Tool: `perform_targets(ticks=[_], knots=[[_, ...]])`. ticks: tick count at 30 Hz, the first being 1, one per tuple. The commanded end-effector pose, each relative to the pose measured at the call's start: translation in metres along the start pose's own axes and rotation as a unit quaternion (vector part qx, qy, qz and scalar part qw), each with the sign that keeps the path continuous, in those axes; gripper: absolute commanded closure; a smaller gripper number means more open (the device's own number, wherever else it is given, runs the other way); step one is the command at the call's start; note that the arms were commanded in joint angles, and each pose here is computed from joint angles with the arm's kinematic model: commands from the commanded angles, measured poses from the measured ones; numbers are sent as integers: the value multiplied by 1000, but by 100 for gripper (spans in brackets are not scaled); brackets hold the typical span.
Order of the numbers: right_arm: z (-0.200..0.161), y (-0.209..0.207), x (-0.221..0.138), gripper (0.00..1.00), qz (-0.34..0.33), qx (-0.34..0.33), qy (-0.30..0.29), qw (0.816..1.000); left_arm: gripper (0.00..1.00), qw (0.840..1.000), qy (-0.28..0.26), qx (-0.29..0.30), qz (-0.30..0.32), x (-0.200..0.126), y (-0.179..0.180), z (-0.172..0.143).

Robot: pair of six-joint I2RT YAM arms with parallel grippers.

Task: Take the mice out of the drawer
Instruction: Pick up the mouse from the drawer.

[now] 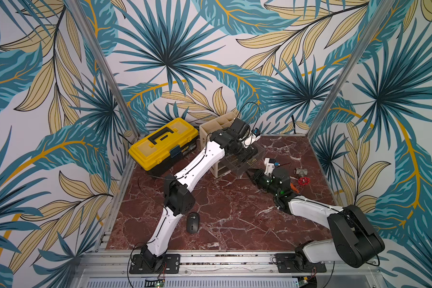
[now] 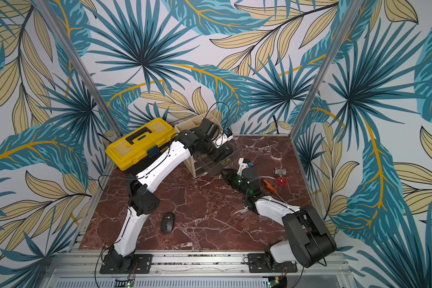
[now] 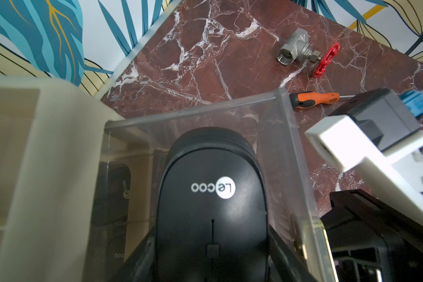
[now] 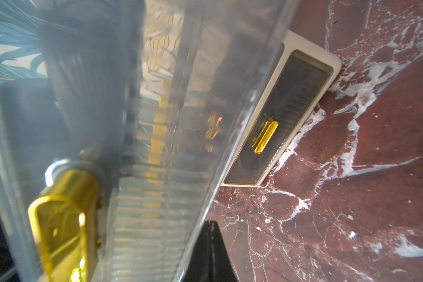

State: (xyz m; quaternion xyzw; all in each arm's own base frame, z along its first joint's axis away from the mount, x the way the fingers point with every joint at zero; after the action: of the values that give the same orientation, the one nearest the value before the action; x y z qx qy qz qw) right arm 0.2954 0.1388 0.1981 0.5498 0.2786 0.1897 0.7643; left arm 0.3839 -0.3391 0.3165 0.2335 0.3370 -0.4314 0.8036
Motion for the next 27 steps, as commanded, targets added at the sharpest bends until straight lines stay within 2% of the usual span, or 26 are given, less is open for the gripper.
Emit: perform_targets(ticks=[1,8,15,19,22,27], knots=[[4,14,1,100,17,-21,-10,1000,45,999,-44,1,26,-42,0,15],[5,15,3,100,-3,-31,-2,1000,47,997,-40,-42,47,-78,2,11],[5,14,5,100,-14,-40,1,999,45,989,-35,-120,77,-123,-10,-10],[5,14,7,100,-16,-47,6,999,45,980,-25,-172,97,-144,-24,-27],[5,14,8,100,-17,-51,9,999,45,968,-13,-205,143,-157,-35,-43],[5,15,10,100,-20,-58,15,998,45,946,7,-277,166,-157,-58,-81]])
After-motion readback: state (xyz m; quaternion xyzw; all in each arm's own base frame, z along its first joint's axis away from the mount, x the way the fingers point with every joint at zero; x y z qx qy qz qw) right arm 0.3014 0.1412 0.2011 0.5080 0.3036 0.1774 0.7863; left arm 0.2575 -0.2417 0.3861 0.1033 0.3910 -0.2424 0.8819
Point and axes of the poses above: each gripper's point midway between its finger pads, its own x axis out along the fingers, its own y axis along the line the jaws close on, z = x × y, the point moved 10 cm from there along -x, back along the fingers, and after that the axes turned 5 degrees about x, right-handed, at the moved point
